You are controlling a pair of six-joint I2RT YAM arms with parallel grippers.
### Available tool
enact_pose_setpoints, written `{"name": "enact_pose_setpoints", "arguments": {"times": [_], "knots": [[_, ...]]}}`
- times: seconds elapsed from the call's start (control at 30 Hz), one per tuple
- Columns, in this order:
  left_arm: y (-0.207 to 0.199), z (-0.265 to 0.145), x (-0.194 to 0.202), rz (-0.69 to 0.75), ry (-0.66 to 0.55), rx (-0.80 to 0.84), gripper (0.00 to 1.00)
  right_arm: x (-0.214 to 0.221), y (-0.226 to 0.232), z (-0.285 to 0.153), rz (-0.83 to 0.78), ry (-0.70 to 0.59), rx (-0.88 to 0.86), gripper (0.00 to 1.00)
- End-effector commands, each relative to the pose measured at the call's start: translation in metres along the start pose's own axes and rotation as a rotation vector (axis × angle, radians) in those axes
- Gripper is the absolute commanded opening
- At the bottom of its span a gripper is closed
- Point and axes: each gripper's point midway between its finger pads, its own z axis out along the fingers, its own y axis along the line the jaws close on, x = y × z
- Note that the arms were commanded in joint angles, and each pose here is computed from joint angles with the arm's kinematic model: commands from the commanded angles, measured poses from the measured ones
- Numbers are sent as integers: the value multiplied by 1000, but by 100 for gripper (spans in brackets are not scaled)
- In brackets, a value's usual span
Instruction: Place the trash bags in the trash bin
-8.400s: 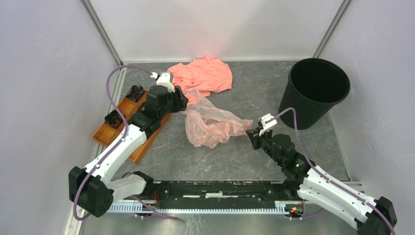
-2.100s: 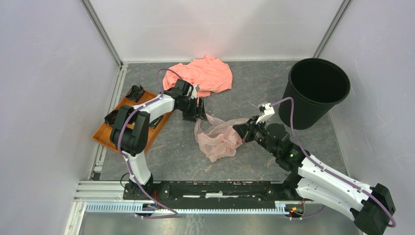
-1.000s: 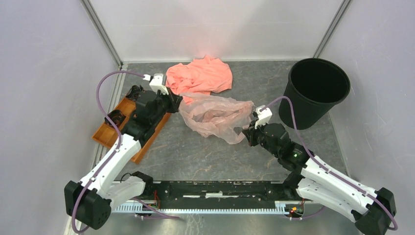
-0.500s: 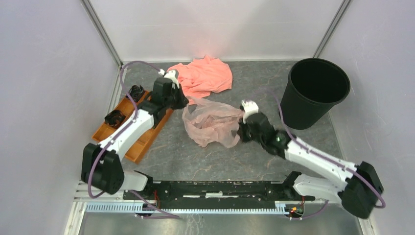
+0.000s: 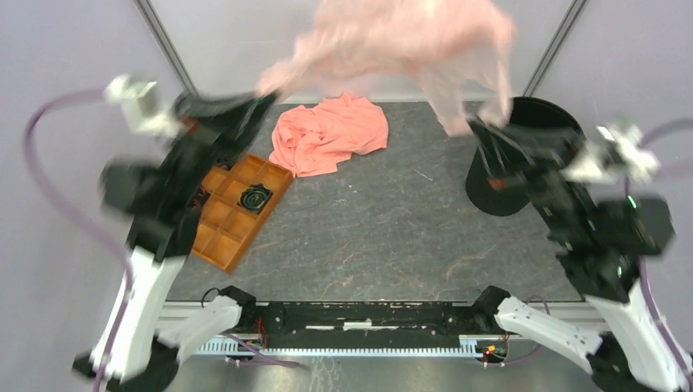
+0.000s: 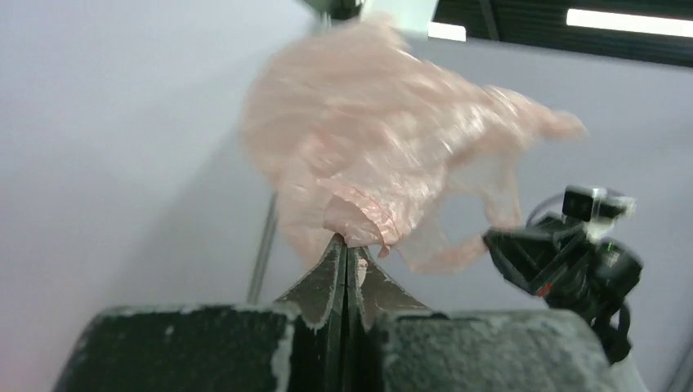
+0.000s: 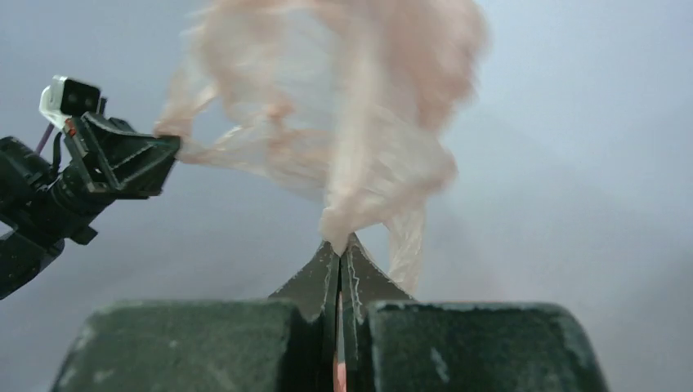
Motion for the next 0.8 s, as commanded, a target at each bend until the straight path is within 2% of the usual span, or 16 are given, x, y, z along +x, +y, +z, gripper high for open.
{"name": "enact_pose_setpoints", "arguments": {"times": [0.0, 0.03, 0.1, 0.17, 0.27, 0.33, 0.4, 0.47, 0.63, 0.77], "knots": [[44, -73, 15, 18, -203, -239, 2, 45, 20, -33, -68, -125, -160, 1], [63, -89, 37, -18, -188, -319, 2, 70, 10, -38, -80, -102, -116, 1], [103, -118, 94, -117, -91, -486, 2, 136, -17, -43, -108, 33, 4, 1], [132, -146, 165, -219, 96, -613, 2, 225, -39, -53, -125, 287, 102, 1], [148, -187, 258, -395, 343, -703, 2, 345, -39, -93, -81, 665, 87, 1], [150, -213, 299, -473, 462, -750, 2, 387, -26, -122, -10, 782, 24, 1], [148, -232, 318, -525, 519, -786, 2, 397, -15, -134, 45, 796, -19, 1], [142, -237, 321, -552, 524, -781, 2, 386, -12, -130, 53, 763, -32, 1], [128, -228, 297, -537, 488, -736, 2, 344, -11, -110, 19, 693, -40, 1], [128, -226, 284, -494, 488, -756, 2, 349, -13, -115, 23, 690, -26, 1]]}}
